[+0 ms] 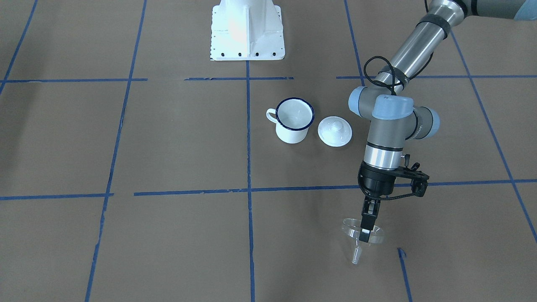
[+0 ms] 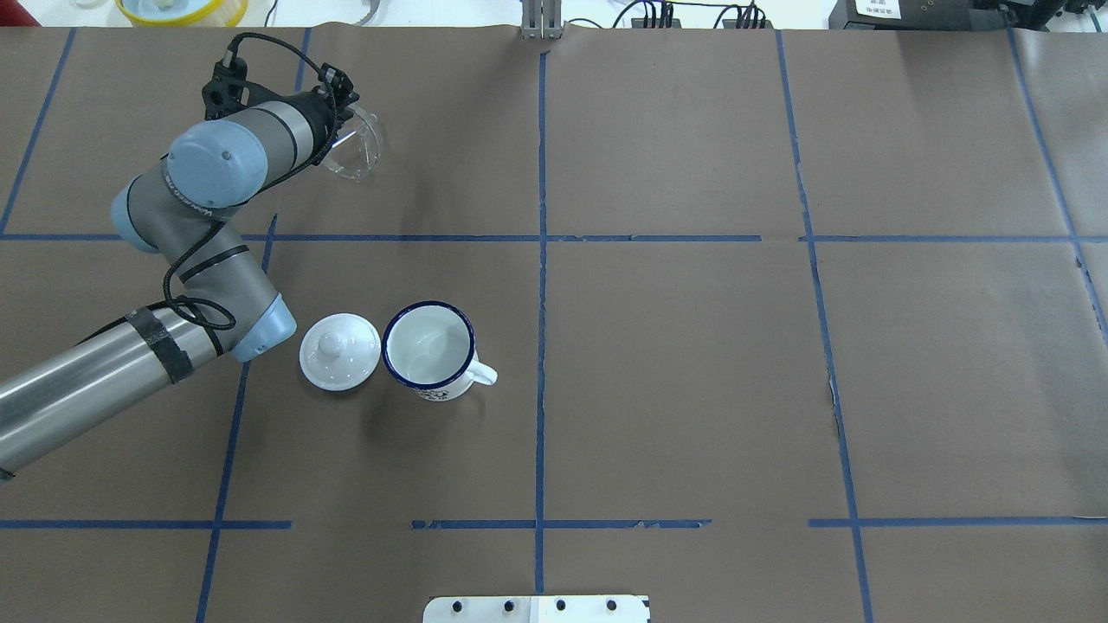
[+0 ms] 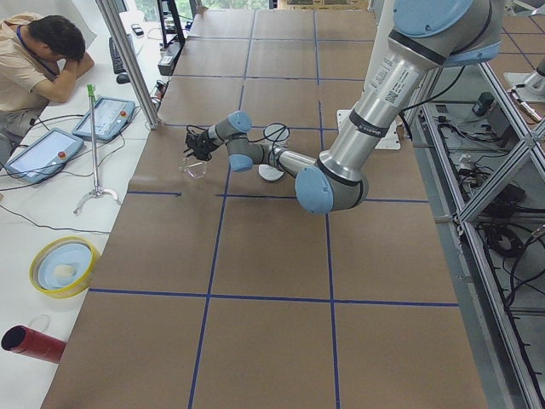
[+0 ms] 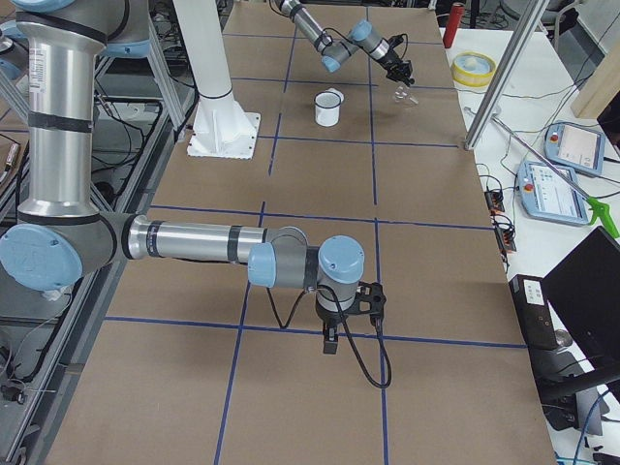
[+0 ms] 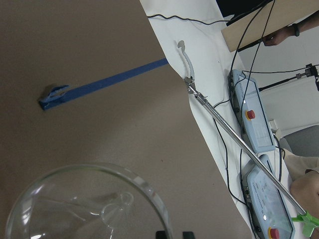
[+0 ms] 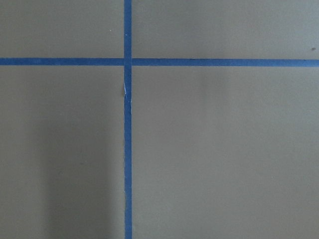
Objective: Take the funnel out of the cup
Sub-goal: 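Lower the funnel onto the table and open the left gripper, then move the left gripper over the round white lid beside the mug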
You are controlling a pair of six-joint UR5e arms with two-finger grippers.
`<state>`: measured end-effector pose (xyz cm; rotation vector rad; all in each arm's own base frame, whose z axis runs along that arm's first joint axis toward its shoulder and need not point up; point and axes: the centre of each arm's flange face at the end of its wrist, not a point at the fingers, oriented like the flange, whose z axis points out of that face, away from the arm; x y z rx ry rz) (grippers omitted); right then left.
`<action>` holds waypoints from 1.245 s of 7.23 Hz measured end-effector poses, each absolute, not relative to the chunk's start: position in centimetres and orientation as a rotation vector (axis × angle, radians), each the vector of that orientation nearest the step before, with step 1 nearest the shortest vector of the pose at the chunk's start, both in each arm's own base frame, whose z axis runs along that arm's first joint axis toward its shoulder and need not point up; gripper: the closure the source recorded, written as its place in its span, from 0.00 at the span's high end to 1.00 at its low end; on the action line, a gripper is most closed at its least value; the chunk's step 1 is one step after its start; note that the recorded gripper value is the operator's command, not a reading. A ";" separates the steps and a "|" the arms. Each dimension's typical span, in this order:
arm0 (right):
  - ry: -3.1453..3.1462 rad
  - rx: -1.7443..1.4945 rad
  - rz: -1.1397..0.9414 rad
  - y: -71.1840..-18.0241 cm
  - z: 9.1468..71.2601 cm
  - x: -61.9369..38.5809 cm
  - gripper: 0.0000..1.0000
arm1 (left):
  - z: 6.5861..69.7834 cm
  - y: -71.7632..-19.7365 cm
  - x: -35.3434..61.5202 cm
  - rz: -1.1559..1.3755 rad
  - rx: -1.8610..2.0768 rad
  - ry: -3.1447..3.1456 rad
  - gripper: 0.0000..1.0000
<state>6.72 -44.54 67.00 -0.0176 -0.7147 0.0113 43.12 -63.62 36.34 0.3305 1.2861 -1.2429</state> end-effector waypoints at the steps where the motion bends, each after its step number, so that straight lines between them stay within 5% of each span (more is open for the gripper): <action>1: -0.715 -0.018 0.011 -44.5 67.0 6.7 1.00 | 35.2 -63.5 42.4 -1.196 0.359 1.294 1.00; 9: -0.715 -0.018 0.011 -44.5 67.0 6.7 1.00 | 34.5 -50.4 31.5 -0.266 0.412 1.087 1.00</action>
